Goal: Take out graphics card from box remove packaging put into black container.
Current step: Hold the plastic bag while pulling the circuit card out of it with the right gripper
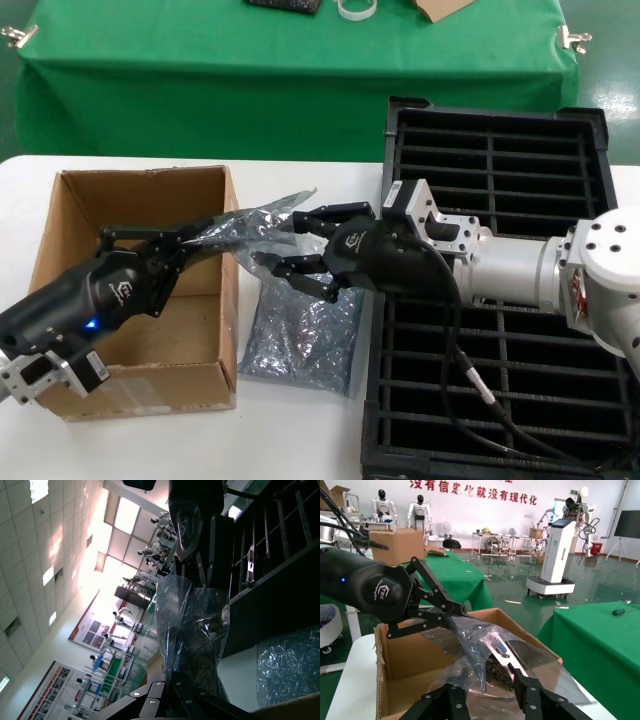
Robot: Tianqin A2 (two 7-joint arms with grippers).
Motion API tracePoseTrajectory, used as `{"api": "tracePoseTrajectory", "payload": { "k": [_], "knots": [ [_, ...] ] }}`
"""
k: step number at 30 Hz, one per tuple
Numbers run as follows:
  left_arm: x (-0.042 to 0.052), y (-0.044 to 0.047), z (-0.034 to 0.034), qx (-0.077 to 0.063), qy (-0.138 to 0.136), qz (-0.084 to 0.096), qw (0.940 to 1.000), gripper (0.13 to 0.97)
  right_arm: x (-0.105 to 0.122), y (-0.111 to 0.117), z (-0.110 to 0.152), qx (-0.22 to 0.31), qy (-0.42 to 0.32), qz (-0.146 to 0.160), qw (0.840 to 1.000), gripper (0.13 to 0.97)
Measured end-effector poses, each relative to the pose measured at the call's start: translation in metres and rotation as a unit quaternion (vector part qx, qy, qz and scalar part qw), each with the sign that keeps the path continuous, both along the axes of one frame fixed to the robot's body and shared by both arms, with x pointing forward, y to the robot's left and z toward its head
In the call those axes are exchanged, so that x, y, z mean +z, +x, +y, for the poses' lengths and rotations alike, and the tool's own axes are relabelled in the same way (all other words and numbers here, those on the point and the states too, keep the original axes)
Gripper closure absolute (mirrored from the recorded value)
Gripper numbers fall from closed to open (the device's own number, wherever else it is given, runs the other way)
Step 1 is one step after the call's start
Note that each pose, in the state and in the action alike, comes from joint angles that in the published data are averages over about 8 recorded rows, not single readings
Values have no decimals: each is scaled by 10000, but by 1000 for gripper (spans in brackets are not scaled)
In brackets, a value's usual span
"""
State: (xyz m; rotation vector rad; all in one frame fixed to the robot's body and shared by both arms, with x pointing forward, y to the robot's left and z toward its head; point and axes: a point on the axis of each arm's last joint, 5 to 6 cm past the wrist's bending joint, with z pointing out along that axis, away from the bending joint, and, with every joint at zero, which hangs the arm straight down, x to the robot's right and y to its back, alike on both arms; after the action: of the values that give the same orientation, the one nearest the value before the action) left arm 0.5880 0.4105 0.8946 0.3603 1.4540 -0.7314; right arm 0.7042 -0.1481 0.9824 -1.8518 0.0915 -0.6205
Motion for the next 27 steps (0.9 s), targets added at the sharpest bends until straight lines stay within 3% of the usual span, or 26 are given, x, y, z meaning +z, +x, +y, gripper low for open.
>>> {"api": "tracePoseTrajectory", "payload": {
  "k": [20,27],
  "knots": [
    [-55,-59,-17,-170,115,107,9997,958,-11,27,-23,-36,20,-11,10000,927],
    [-49,-59,-12,-176,156,115,9997,958,-16,40,-46,-53,14,-7,10000,923]
  ]
}}
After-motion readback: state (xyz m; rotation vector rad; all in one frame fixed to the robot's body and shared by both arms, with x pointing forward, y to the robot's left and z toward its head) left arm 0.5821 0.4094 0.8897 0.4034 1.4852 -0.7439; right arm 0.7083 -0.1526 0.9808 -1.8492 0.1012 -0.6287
